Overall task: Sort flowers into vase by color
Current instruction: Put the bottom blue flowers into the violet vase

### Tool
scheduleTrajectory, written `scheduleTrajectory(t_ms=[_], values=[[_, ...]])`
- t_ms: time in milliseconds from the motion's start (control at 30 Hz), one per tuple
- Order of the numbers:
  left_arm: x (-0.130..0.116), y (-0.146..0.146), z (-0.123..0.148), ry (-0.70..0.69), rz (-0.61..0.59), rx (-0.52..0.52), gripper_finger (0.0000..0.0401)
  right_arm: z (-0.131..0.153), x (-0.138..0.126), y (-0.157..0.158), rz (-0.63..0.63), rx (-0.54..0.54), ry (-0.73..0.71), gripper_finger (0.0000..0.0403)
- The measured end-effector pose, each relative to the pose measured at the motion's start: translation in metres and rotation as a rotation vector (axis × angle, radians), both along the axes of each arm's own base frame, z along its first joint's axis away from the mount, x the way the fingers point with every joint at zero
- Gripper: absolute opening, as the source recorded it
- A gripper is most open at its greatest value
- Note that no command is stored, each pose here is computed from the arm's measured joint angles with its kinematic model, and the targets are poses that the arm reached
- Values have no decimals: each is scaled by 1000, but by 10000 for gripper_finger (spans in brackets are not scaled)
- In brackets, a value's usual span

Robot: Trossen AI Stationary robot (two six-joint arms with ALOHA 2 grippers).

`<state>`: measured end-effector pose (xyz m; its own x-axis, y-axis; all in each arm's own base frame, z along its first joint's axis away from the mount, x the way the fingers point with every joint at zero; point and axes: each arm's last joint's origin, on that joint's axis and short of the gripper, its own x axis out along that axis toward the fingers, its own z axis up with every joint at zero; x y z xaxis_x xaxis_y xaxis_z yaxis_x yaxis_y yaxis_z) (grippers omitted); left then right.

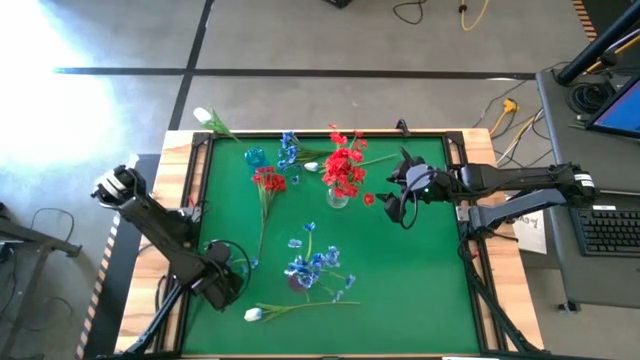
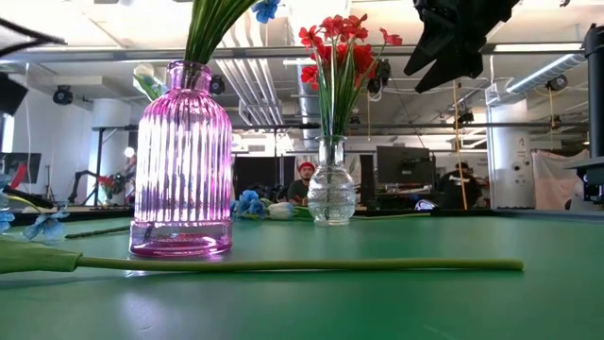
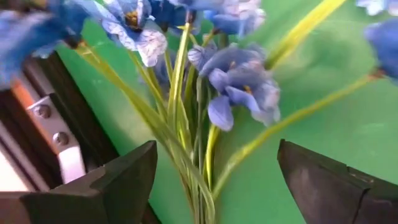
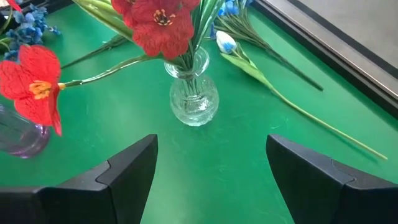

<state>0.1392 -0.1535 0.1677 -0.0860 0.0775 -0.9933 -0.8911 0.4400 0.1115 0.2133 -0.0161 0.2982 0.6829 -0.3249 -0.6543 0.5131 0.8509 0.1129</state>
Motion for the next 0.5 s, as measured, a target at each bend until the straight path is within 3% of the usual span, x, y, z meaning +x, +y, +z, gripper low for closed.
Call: scheduleTrajectory(t_ms=[267, 500], values=[[-5, 6, -22, -21, 10, -22, 312, 0, 0, 0, 1, -2, 2, 292], [-3, 4, -23, -40, 33, -38, 310, 0, 0, 0, 5, -5, 4, 292]])
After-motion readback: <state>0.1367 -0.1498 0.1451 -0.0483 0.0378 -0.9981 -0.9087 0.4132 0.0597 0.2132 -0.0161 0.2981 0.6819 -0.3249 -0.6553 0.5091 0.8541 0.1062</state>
